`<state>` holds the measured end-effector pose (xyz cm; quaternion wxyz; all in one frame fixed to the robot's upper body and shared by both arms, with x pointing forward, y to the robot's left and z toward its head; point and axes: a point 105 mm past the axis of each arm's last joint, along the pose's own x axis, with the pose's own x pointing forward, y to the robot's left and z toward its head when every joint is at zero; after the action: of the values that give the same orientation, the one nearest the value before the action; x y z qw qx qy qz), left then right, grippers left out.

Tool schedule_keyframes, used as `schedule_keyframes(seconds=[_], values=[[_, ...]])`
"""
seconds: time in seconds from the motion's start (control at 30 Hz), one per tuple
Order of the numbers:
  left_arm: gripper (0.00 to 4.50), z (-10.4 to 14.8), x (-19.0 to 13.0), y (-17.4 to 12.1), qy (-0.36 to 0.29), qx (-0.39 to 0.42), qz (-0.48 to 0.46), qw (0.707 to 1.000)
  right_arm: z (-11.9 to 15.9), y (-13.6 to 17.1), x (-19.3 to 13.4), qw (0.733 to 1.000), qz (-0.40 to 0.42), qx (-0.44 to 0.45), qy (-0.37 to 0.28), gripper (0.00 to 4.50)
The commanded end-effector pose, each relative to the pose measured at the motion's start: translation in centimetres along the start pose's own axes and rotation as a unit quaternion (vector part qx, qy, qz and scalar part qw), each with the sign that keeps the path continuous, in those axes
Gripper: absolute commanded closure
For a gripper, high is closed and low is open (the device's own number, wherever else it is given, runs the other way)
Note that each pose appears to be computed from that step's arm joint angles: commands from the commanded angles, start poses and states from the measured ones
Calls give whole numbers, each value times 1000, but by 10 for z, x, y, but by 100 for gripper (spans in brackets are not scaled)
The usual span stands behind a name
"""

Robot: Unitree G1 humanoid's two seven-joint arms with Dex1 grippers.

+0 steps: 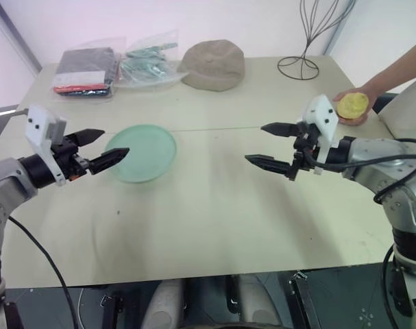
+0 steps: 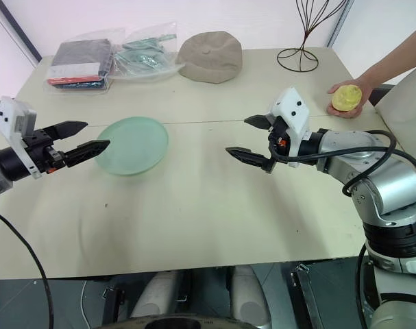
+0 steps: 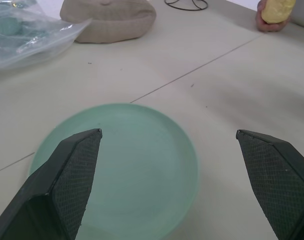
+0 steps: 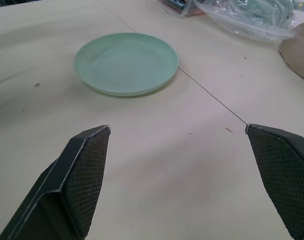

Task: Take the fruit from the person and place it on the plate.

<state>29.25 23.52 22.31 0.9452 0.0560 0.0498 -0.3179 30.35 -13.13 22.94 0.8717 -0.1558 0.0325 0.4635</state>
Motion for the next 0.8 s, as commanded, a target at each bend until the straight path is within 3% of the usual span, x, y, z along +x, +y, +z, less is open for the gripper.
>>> schedule_keyframes(seconds=[0.03, 0.8], values=[[0, 12, -2, -1, -13, 20, 2, 1000, 10, -1, -2, 1000, -4, -18, -14, 7], [0, 21, 6, 2, -40, 11, 15, 999, 11, -1, -2, 1000, -4, -21, -15, 7]])
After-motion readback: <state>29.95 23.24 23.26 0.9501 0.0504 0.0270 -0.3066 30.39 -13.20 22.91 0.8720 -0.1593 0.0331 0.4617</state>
